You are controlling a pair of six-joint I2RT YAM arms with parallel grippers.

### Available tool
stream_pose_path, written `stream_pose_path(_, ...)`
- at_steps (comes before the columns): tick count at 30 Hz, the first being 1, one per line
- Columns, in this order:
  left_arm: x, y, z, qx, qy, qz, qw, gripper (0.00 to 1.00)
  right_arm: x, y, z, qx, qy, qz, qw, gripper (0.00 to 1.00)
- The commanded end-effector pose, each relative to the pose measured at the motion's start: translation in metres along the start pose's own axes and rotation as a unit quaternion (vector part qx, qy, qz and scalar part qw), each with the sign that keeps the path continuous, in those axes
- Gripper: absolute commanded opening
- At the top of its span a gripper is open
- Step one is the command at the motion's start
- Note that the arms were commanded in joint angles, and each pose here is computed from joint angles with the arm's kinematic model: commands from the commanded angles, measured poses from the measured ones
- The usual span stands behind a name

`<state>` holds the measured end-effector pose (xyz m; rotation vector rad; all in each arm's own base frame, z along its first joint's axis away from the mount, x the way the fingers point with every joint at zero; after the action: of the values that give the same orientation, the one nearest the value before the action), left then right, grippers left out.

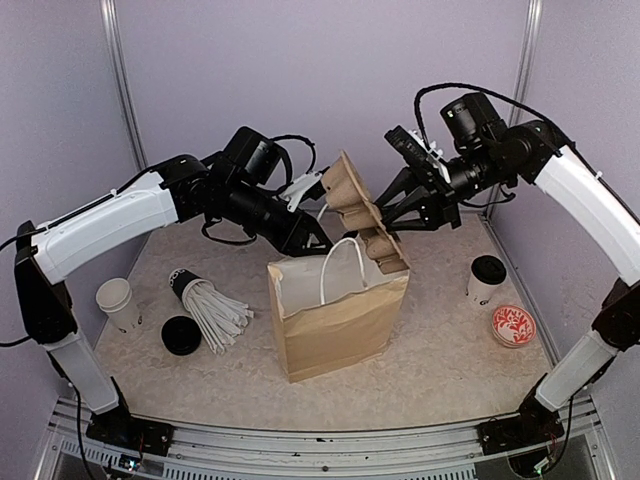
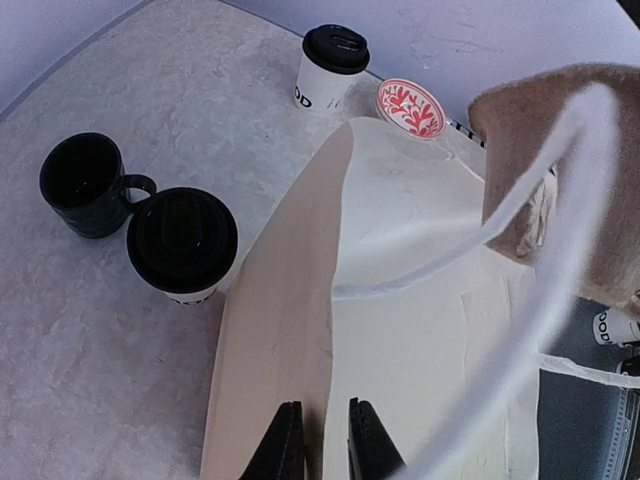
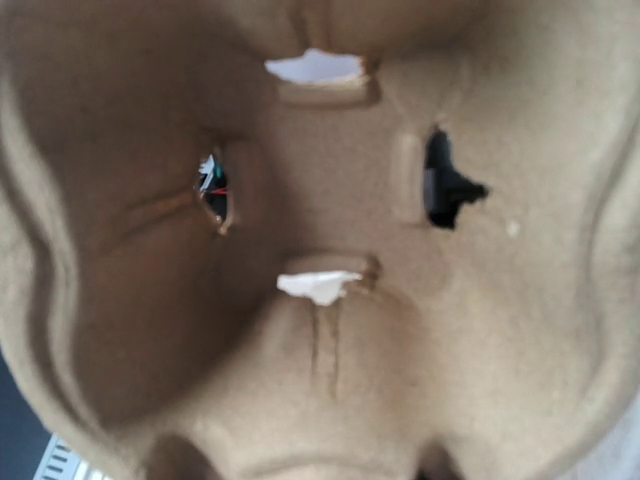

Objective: Pack the takeout coffee

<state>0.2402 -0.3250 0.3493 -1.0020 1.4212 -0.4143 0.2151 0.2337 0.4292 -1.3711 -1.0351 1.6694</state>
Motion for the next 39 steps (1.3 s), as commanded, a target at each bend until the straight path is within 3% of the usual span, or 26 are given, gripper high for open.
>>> stream_pose_path(1, -0.016, -0.006, 0.001, 0.0, -0.011, -0.035, 0.999, 0.15, 0.013, 0.0, 0.001, -0.019, -0.005, 0.013, 1.0, 0.21)
stream_pose_path(5, -0.016, -0.002, 0.01, -0.01, -0.014, -0.035, 0.999, 0.0, 0.019, -0.002, 0.0, -0.03, -0.007, 0.015, 0.999, 0.21)
stream_pose_path(16, -0.016, 0.004, 0.02, -0.012, 0.003, -0.047, 0.999, 0.0, 0.034, -0.005, -0.011, -0.044, -0.001, 0.018, 0.999, 0.21)
stream_pose_path(19, -0.02, 0.002, 0.026, -0.024, -0.045, -0.04, 0.998, 0.26, 0.034, -0.01, -0.014, -0.045, -0.001, 0.016, 0.999, 0.2)
stream_pose_path(21, -0.031, 0.0, 0.027, -0.028, -0.079, -0.051, 0.995, 0.32, 0.031, -0.015, -0.014, -0.046, 0.0, 0.014, 0.999, 0.19)
stream_pose_path(25, -0.089, -0.002, 0.007, -0.011, -0.135, -0.14, 0.981, 0.49, 0.028, -0.018, -0.014, -0.048, 0.007, 0.013, 0.999, 0.19)
stream_pose_path(30, -0.115, 0.016, -0.018, 0.017, -0.084, -0.183, 0.979, 0.56, 0.03, -0.017, -0.023, -0.038, 0.008, 0.011, 0.999, 0.19)
stream_pose_path(34, -0.096, 0.022, -0.037, 0.037, -0.05, -0.176, 0.982, 0.58, 0.029, -0.018, -0.031, -0.033, 0.007, 0.005, 0.999, 0.19)
stream_pose_path(39, -0.069, 0.027, -0.045, 0.048, -0.052, -0.213, 0.975, 0.63, 0.026, -0.018, -0.04, -0.023, 0.003, -0.002, 1.0, 0.19)
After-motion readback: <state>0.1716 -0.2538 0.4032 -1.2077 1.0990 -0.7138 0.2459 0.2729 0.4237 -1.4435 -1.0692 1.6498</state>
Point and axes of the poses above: each gripper's point midway between its finger pads, its own x axis out along the fingers, its own z axis along the line the jaws close on, y = z × x, the point moved 10 cm from there along -x, back along the fingers, and after that the axes turned 10 degrees about x, right-handed, at the moved point
